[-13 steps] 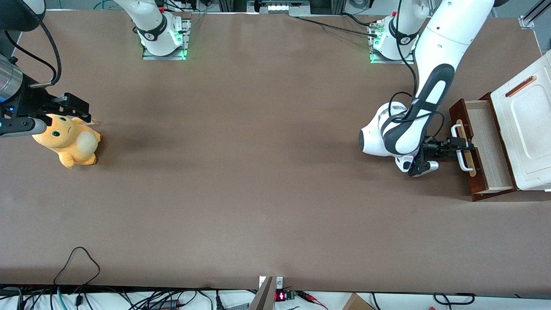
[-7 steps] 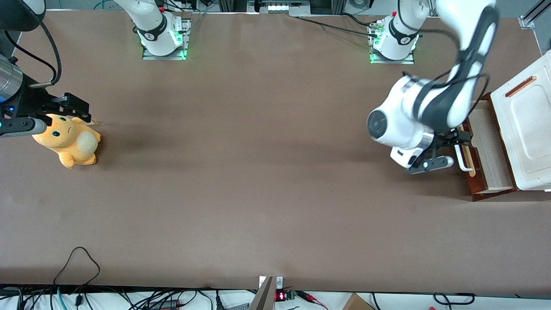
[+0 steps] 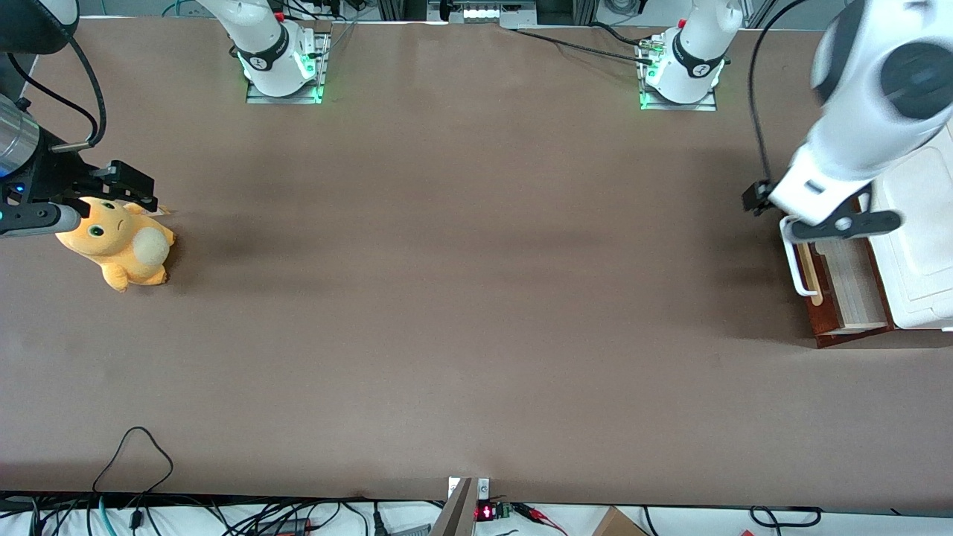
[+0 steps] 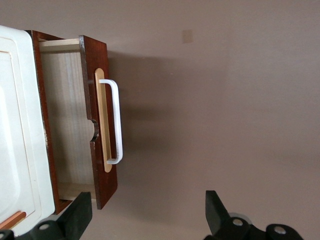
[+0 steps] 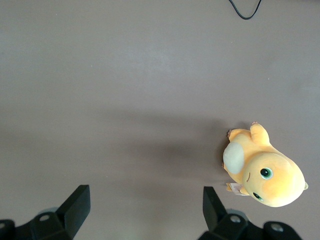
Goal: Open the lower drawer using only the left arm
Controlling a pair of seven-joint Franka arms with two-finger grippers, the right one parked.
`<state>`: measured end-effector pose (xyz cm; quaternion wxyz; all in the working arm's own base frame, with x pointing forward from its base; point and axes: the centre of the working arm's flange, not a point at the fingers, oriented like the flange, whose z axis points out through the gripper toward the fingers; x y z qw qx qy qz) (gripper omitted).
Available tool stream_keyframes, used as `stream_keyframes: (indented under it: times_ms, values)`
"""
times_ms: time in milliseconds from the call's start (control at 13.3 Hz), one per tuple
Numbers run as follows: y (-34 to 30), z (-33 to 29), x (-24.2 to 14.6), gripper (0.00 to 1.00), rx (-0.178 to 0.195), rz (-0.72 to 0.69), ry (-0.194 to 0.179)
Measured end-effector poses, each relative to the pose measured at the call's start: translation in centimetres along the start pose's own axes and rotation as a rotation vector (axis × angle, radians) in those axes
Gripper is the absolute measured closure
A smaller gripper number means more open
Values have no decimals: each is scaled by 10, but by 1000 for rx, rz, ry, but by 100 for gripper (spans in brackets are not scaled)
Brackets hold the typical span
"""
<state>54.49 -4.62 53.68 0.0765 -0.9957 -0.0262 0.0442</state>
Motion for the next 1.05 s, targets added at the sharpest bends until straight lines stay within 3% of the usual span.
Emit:
stream_keyframes:
  times_ms: [75, 150, 450, 1050]
  values:
    - [-21, -13, -7, 0, -66, 9, 17]
    - [-39, -23, -12, 0, -106, 23, 35]
    - [-69, -38, -27, 0, -174, 40, 71]
    - [-65, -39, -27, 0, -194, 43, 72]
